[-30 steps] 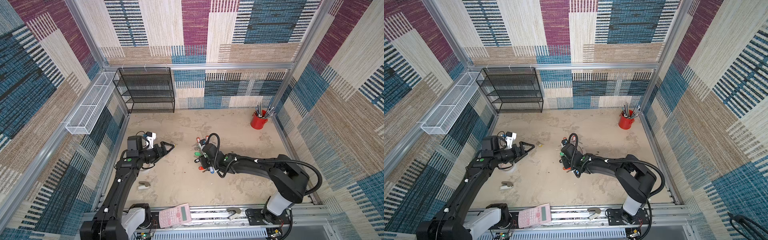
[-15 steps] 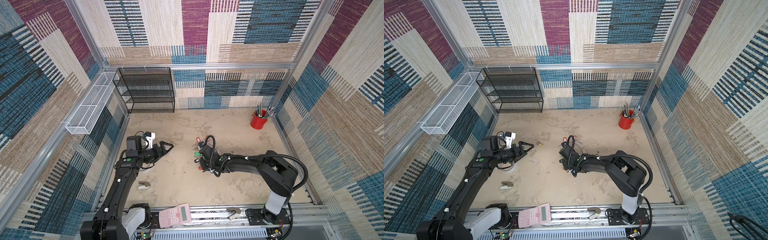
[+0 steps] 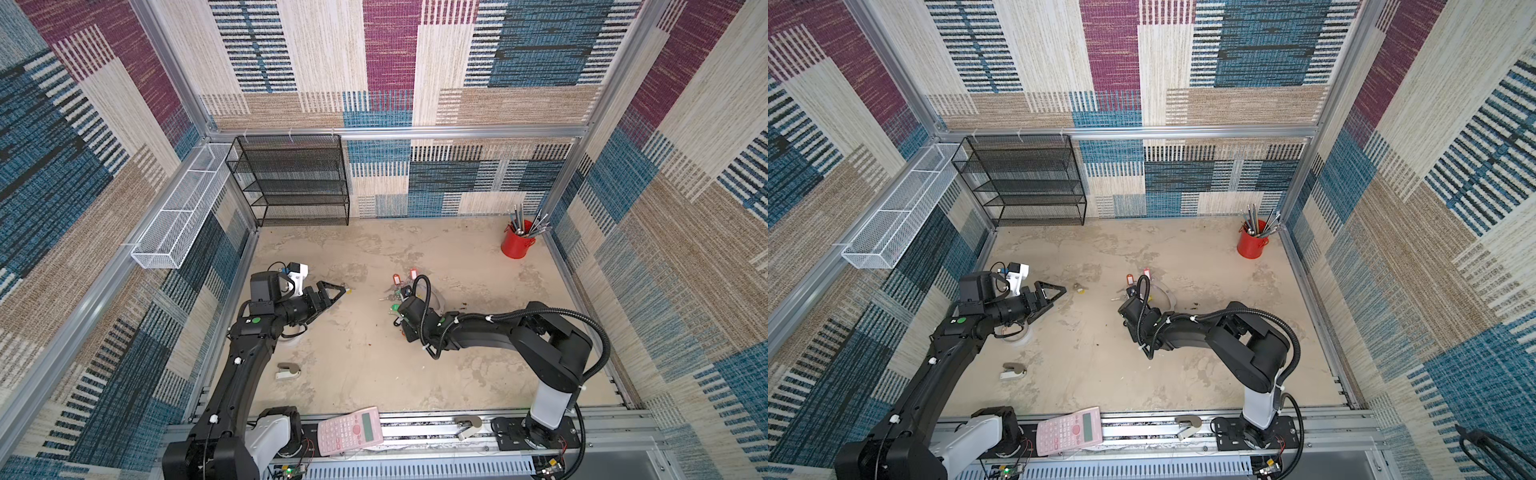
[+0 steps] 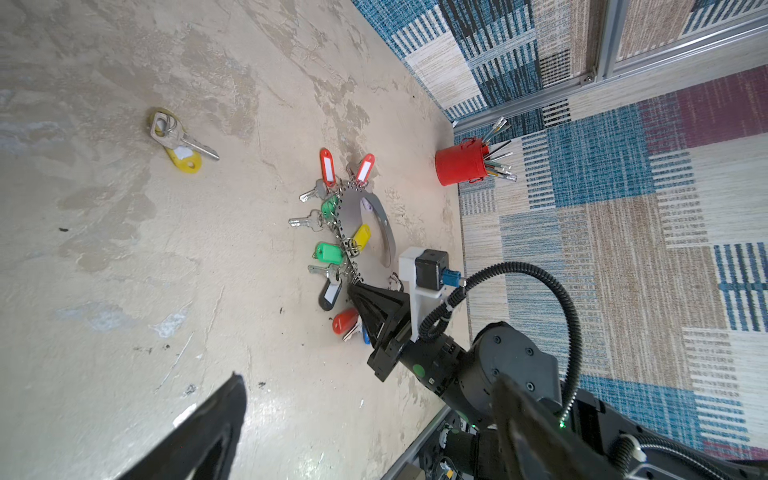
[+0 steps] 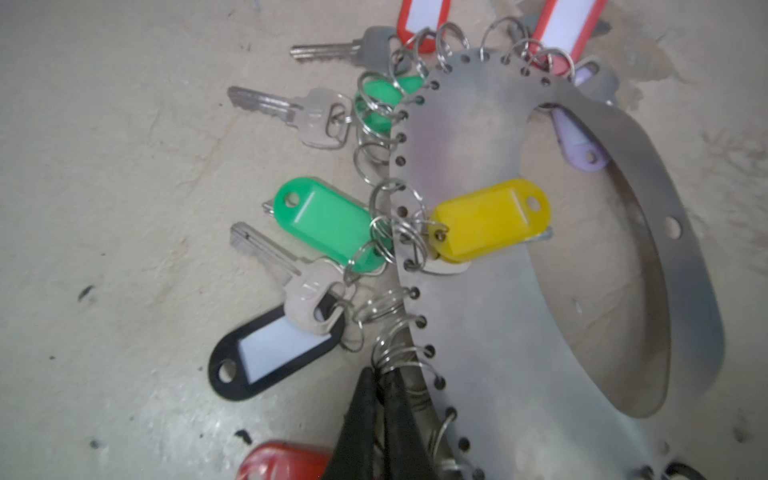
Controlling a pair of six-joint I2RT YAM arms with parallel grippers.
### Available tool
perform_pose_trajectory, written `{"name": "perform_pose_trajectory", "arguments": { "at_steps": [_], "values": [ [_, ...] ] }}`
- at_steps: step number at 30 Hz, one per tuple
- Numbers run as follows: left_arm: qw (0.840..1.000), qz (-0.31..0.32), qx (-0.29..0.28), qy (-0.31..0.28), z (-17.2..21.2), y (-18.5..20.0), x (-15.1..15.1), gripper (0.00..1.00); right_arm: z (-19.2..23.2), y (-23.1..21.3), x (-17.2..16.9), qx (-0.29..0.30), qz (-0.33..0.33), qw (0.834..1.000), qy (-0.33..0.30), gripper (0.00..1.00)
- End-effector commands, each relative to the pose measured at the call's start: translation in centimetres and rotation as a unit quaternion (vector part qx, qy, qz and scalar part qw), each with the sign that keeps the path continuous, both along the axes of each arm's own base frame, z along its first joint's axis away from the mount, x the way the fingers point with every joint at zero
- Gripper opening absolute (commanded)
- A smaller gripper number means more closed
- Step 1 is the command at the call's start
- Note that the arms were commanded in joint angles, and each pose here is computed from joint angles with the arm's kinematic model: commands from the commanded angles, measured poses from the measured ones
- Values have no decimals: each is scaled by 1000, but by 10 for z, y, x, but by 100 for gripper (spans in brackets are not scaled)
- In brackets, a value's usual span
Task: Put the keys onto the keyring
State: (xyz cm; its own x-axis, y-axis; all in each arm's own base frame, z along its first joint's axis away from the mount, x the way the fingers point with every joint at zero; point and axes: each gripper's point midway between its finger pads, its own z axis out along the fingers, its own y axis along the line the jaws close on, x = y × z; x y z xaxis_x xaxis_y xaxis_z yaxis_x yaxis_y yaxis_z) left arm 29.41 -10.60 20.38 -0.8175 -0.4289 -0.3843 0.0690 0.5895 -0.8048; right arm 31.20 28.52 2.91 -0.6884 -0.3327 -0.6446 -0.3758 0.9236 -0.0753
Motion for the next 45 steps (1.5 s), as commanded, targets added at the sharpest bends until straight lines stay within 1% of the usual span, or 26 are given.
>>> {"name": "perform_pose_trajectory", "arguments": {
  "at_steps": [1,8,10,15,19,24,26,29,31,32,34,36,40,42,45],
  "values": [
    [1000,-1,-7,-9,5,0,2,93,12,-2,1,13,-4,1000,-17,0],
    [1000,9,-5,-15,6,3,3,93,59,16,-3,90,44,994,-42,0],
    [1000,13,-7,-20,8,4,3,92,74,21,-5,123,63,990,-42,0],
    [999,17,-7,-31,13,3,4,91,104,28,-12,226,122,966,-10,0],
    [999,2,-12,-35,12,-9,3,90,126,34,-24,275,169,946,2,0],
    [998,-31,10,-47,9,-39,-2,84,144,31,-29,326,195,925,9,0],
    [998,-46,19,-47,5,-51,-3,81,147,28,-31,340,204,918,12,0],
    [996,-68,21,-54,3,-68,-6,76,149,27,-36,367,225,902,27,0],
    [995,-80,25,-59,0,-79,-6,70,153,27,-43,385,241,890,32,0],
    [994,-88,27,-59,-2,-84,-7,68,153,26,-45,388,244,888,32,0],
    [992,-107,32,-58,-7,-95,-9,63,152,24,-48,391,250,885,31,0],
    [990,-124,31,-60,-10,-105,-9,56,153,23,-49,395,256,882,31,0],
    [984,-161,32,-72,-11,-128,-10,45,145,21,-45,391,250,885,34,0],
    [979,-181,40,-88,-12,-140,-11,41,142,20,-42,385,245,889,35,0],
    [970,-201,62,-126,-18,-147,-6,37,142,19,-40,386,246,889,32,0]
  ]
}}
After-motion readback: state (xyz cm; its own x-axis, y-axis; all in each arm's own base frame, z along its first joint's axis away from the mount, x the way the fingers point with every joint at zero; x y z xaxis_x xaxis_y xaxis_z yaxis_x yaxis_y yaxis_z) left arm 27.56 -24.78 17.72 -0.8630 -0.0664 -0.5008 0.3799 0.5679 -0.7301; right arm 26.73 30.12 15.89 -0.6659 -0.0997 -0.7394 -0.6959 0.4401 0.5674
